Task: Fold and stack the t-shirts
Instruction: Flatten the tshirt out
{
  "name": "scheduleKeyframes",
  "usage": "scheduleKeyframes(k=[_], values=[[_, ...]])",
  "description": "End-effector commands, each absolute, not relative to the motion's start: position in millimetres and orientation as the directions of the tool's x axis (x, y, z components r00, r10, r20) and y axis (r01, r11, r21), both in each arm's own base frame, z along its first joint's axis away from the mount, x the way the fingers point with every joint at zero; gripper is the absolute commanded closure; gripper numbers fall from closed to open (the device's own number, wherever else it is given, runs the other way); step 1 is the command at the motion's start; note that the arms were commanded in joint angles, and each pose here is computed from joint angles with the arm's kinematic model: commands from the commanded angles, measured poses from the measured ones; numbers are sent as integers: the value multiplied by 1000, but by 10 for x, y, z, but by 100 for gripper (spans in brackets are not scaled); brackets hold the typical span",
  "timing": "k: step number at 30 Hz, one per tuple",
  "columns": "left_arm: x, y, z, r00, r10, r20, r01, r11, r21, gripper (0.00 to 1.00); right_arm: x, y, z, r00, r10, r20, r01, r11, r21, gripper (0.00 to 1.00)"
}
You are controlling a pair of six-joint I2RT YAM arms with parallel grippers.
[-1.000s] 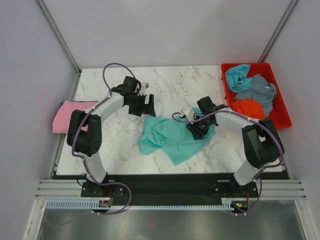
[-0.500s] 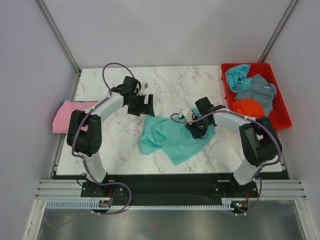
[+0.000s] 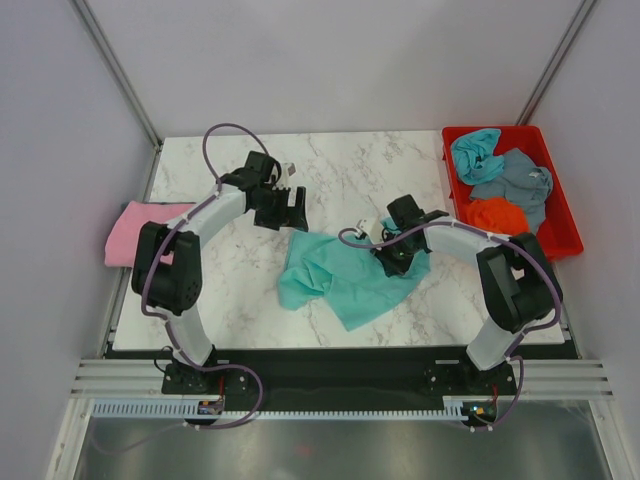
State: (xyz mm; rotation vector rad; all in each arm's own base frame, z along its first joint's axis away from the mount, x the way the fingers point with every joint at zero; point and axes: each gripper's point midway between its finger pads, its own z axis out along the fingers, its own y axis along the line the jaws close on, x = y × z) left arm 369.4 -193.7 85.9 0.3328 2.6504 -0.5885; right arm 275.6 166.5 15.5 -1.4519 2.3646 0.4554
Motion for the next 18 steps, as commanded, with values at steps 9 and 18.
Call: scheduleKeyframes(k=[9,18], values=[[3707,-1899,1080,-848,173,-502,361,881,-307,3,3548,1778,1480,-279,-773,-570,-860,465,-209,98],[3640,-1964,1007,-855,178,-488,368,871,-326,4,3651,1855,1673,-283,-750,-598,-851,483,-204,98]])
